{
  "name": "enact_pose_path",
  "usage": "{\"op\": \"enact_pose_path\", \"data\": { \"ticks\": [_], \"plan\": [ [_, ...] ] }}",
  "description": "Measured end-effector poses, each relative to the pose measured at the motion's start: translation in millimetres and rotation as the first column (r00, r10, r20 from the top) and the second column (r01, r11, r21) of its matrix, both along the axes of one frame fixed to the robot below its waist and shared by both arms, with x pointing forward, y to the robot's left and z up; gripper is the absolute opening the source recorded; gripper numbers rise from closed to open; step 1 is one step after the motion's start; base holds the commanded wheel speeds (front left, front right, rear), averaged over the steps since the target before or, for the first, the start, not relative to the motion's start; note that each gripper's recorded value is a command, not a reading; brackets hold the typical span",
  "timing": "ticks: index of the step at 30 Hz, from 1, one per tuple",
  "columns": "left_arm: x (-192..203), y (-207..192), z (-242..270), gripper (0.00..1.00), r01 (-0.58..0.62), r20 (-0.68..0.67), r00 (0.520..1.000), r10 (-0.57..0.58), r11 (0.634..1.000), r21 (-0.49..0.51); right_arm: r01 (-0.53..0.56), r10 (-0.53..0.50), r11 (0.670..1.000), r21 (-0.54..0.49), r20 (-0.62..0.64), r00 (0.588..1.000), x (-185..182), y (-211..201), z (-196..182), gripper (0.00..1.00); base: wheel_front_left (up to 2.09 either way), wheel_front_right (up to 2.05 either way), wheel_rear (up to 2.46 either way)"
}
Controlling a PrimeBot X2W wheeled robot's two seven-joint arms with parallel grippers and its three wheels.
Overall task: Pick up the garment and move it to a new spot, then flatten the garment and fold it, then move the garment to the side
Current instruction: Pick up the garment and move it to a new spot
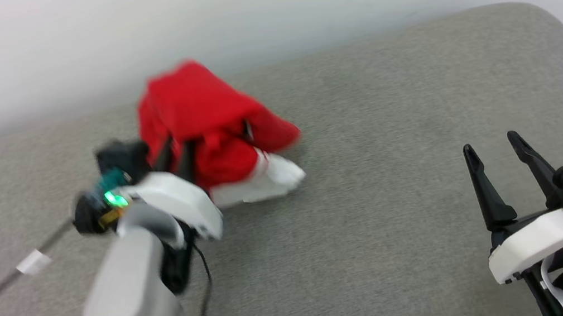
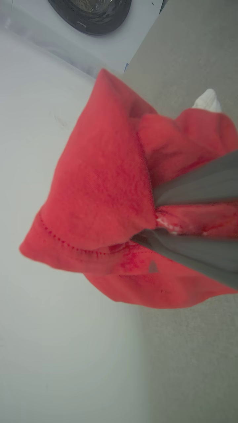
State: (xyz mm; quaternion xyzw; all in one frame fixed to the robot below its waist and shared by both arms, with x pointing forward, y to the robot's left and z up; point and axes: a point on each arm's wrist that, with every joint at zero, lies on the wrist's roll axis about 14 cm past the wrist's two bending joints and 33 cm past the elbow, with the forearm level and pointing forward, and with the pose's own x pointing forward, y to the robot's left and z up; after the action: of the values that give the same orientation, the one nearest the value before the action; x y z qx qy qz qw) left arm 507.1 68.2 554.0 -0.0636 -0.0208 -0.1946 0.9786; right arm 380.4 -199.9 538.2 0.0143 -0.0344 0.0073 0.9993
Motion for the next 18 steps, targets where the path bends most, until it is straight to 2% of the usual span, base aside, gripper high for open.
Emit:
{"op": "enact_pose_path", "data": {
  "ticks": [4,9,10,11,15,18],
  "plan": [
    [-28,-28,-59,0.00,0.062,-0.158,0.986,-0.062,0.998,-0.005,0.039,-0.039,0.999,0.005,-0.017,0.999,-12,-12,-4,1.00,0.00,0.00,0.00],
    [-73,-40,-128,0.00,0.092,-0.360,0.929,-0.089,0.996,-0.009,0.054,-0.054,0.998,0.010,-0.024,0.998,-17,-17,-6,1.00,0.00,0.00,0.00],
    [-83,-40,-140,0.34,0.100,-0.391,0.916,-0.090,0.995,0.004,0.053,-0.053,0.998,0.015,-0.025,0.998,-18,-16,-7,1.00,0.00,0.00,0.00],
    [-88,-40,-146,1.00,0.093,-0.408,0.909,-0.085,0.996,0.000,0.053,-0.052,0.998,0.022,-0.026,0.998,-17,-16,-7,1.00,0.00,0.00,0.00],
    [-90,-37,-140,1.00,0.070,-0.381,0.922,-0.070,0.997,-0.012,0.037,-0.037,0.999,0.026,-0.022,0.999,-14,-11,-7,1.00,0.00,0.00,0.00],
    [-86,-35,-121,1.00,0.049,-0.308,0.950,-0.053,0.999,-0.021,0.019,-0.019,0.999,0.028,-0.017,1.000,-11,-6,-5,1.00,0.00,0.00,0.00]
  ]
}}
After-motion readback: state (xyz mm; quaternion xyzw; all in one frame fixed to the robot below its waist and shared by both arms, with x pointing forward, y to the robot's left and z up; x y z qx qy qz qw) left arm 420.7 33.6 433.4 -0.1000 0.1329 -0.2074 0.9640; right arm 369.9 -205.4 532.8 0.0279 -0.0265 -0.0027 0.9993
